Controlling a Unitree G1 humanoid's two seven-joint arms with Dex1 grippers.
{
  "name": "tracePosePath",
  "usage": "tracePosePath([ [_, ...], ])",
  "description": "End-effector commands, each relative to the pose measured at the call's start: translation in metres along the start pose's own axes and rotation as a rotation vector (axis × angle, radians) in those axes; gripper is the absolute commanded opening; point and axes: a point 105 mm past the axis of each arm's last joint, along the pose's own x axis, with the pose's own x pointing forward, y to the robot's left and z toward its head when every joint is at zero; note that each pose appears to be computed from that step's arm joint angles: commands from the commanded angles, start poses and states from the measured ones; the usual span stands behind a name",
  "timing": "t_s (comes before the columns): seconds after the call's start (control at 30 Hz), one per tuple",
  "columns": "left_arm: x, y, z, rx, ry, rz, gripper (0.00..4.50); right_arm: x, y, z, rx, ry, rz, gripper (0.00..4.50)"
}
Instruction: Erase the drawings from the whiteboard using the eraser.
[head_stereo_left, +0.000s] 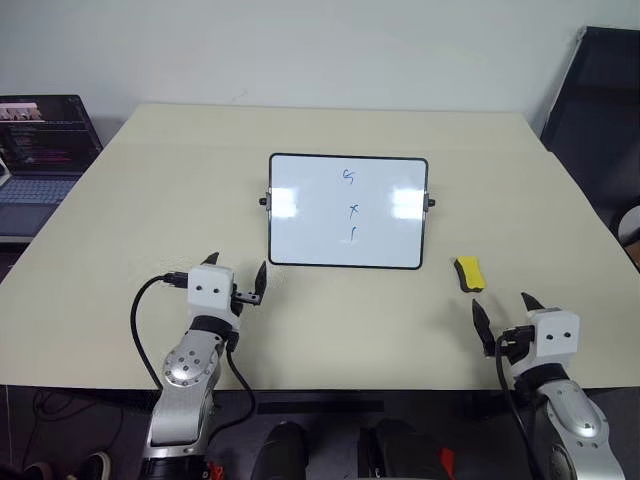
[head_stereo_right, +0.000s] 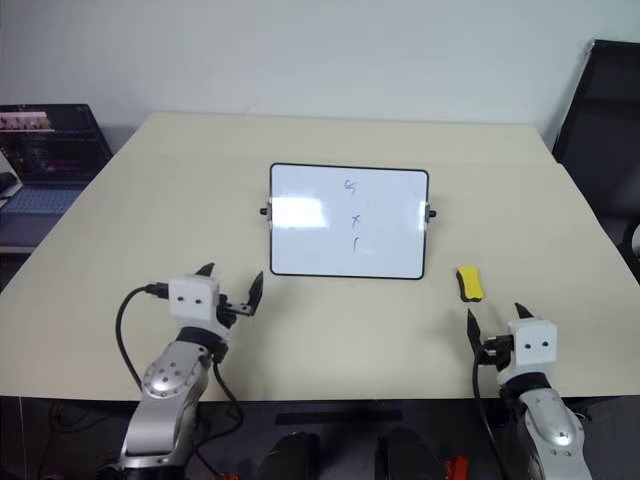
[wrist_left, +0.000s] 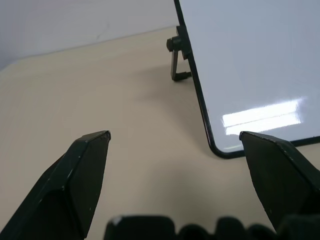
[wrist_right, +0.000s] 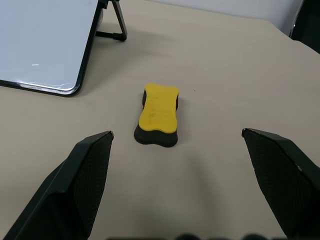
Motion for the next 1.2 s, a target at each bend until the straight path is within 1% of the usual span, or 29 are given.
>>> tracePosePath([
  [0.03,0.0,0.002,0.012,0.016,-0.049,0.007,4.5,0.003,0.001,0.013,0.008,-0.04,0.018,4.48],
  [0.13,-0.003,0.001,0.008,0.021,-0.034,0.012,4.5,0.0,0.004,0.007,0.009,-0.008,0.024,4.48],
  [0.2,-0.005,-0.001,0.009,0.009,-0.031,-0.004,4.5,-0.003,0.01,0.011,0.006,-0.012,0.042,4.48],
  [0.3,-0.008,-0.004,0.007,0.039,-0.035,-0.056,4.5,-0.006,0.014,0.018,0.008,-0.018,0.034,4.48],
  [0.33,-0.009,-0.006,0.011,0.072,-0.057,-0.087,4.5,-0.006,0.014,0.02,0.027,-0.016,0.028,4.48],
  [0.43,-0.009,-0.015,0.028,0.094,-0.121,-0.202,4.5,-0.004,0.021,0.028,0.115,-0.014,0.042,4.48],
  [0.57,-0.003,-0.013,0.047,0.091,-0.181,-0.324,4.5,0.008,0.034,0.046,0.151,-0.077,0.087,4.48],
  [0.63,0.003,-0.022,0.06,0.105,-0.205,-0.429,4.5,0.012,0.034,0.054,0.171,-0.081,0.072,4.48],
  [0.7,0.003,-0.038,0.068,0.114,-0.204,-0.589,4.5,0.015,0.035,0.054,0.194,-0.019,0.055,4.48],
  [0.8,0.011,-0.067,0.091,0.117,-0.234,-0.814,4.5,0.027,0.02,0.065,0.21,0.014,-0.013,4.48],
  [0.83,0.013,-0.069,0.095,0.117,-0.239,-0.849,4.5,0.03,0.019,0.07,0.223,0.013,-0.023,4.48],
  [0.9,0.016,-0.077,0.105,0.122,-0.247,-0.941,4.5,0.038,0.014,0.071,0.231,0.051,-0.046,4.48],
  [1.0,0.017,-0.085,0.112,0.14,-0.243,-1.078,4.5,0.048,0.01,0.07,0.243,0.093,-0.072,4.48],
  [1.1,0.017,-0.088,0.115,0.149,-0.233,-1.162,4.5,0.052,0.015,0.061,0.277,0.168,-0.051,4.48],
  [1.2,0.019,-0.094,0.118,0.178,-0.216,-1.277,4.5,0.059,0.014,0.05,0.247,0.241,-0.017,4.48],
])
